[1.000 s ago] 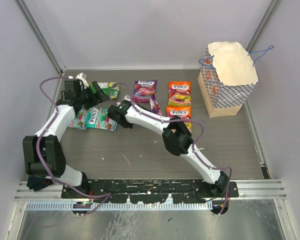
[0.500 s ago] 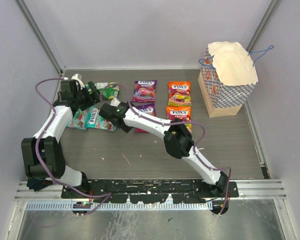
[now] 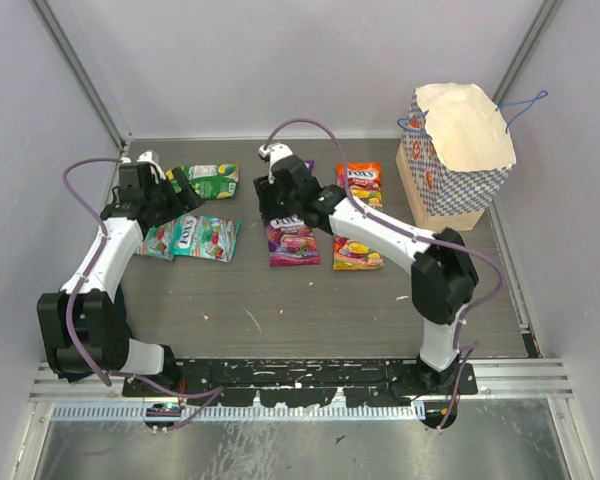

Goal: Take the snacks out of the paper bag
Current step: Adjust the snack at the center of the board.

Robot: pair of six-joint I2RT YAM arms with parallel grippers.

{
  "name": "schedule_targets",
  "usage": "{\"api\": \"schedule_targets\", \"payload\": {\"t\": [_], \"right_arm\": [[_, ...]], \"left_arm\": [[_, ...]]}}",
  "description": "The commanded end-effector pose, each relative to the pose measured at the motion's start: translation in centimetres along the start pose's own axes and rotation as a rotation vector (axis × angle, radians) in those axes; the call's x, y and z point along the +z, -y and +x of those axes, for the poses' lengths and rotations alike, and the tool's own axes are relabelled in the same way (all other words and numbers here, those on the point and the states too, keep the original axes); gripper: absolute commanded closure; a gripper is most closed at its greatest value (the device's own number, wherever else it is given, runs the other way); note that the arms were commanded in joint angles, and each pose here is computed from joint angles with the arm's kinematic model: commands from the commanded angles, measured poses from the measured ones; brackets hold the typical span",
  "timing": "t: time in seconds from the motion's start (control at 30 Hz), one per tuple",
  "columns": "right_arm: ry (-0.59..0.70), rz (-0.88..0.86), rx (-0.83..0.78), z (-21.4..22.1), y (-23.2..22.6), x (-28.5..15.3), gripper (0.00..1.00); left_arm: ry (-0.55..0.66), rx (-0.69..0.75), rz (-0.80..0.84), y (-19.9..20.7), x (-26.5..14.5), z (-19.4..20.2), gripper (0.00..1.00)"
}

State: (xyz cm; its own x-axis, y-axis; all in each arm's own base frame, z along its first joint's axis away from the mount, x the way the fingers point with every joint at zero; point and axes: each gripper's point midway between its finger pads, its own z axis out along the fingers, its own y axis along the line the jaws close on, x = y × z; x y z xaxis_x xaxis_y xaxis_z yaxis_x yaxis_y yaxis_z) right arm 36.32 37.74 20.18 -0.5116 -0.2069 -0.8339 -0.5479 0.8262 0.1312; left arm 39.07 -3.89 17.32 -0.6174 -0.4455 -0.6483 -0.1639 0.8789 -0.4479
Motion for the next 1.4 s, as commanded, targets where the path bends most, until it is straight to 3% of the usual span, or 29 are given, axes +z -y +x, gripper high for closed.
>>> {"api": "schedule_targets", "payload": {"t": [0.0,0.1,0.23,0.5,0.73,0.97,1.37], "right_arm": [[-0.07,-0.034,0.068,4.8,2.2,5.9,0.44],[-0.099,-0.034,0.128,6.2,3.8,7.5,0.48],[-0.089,-0.099,0.132,5.9,2.3,7.6,0.5],[-0.066,-0.188,0.069,4.3,-2.9,9.4,0.27],[-0.108,-0.243,-0.018,5.9,-7.1,12.7,0.18],[-0.118,-0.28,-0.086,6.6,-9.6,14.4,0.13],[-0.161,-0.196,-0.109,8.1,-4.5,14.7,0.11]], "left_arm": [[-0.027,0.03,-0.124,-2.9,0.8,1.4,0.18],[-0.038,0.037,-0.19,-4.4,1.3,1.9,0.18],[-0.034,0.043,-0.252,-5.7,1.7,1.9,0.18],[-0.071,0.085,-0.382,-8.6,2.8,2.4,0.27],[-0.093,0.068,-0.529,-12.5,2.9,2.2,0.23],[-0.082,-0.077,-0.5,-15.2,3.4,1.9,0.21],[-0.09,-0.157,-0.586,-17.6,3.5,1.9,0.21]]}}
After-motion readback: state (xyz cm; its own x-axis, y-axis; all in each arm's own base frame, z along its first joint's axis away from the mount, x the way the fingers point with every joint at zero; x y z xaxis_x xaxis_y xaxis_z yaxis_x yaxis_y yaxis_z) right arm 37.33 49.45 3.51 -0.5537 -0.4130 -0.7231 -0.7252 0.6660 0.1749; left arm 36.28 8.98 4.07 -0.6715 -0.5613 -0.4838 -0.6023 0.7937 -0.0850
